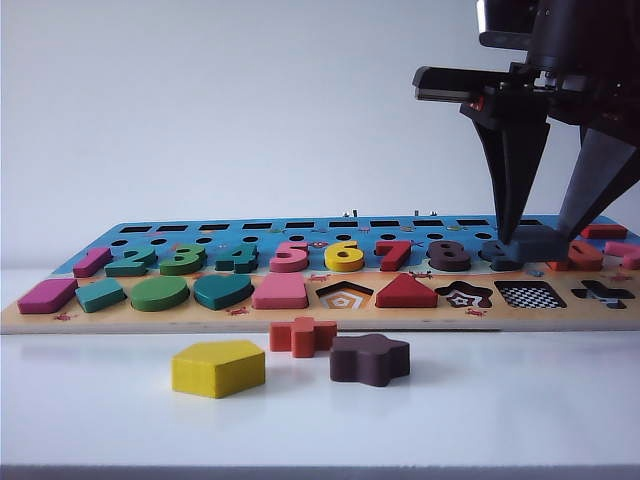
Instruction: Insert the cube into the slot.
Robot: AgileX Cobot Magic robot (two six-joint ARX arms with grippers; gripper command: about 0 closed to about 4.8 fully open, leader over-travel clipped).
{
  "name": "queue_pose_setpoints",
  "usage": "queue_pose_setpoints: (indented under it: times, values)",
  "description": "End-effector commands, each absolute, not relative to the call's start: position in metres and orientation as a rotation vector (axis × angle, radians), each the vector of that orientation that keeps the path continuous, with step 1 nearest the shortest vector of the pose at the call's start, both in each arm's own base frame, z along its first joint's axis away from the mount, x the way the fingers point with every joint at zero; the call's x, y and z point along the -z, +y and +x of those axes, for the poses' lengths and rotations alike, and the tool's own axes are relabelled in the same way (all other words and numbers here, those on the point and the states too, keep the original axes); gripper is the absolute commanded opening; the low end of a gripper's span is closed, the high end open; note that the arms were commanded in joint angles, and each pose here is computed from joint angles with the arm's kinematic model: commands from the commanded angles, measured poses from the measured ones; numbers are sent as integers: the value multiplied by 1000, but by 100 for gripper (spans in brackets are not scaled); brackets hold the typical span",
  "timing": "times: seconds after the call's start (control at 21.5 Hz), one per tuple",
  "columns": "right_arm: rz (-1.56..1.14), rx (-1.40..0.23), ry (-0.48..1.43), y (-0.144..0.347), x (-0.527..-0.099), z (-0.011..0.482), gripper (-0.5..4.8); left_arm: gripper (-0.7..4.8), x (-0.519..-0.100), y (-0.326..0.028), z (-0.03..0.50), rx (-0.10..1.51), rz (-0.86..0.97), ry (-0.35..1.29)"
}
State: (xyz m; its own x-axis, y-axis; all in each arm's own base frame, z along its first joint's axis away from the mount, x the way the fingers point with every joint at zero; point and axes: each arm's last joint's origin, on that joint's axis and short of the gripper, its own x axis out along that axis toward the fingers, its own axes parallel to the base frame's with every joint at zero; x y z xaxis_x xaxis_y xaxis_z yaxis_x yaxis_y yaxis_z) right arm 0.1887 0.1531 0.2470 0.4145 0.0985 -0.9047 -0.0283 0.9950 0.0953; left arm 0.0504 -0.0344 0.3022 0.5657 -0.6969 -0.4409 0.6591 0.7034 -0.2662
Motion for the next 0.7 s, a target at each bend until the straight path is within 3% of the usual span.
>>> queue_pose_setpoints:
  times: [0.05,0.7]
  values:
    - [69,-98,1130,156,-246,191,39,7,-305,-34,50,801,-74,535]
    - [20,-82,1183,164,-228,201,35,7,-304,-34,50,801,-74,536]
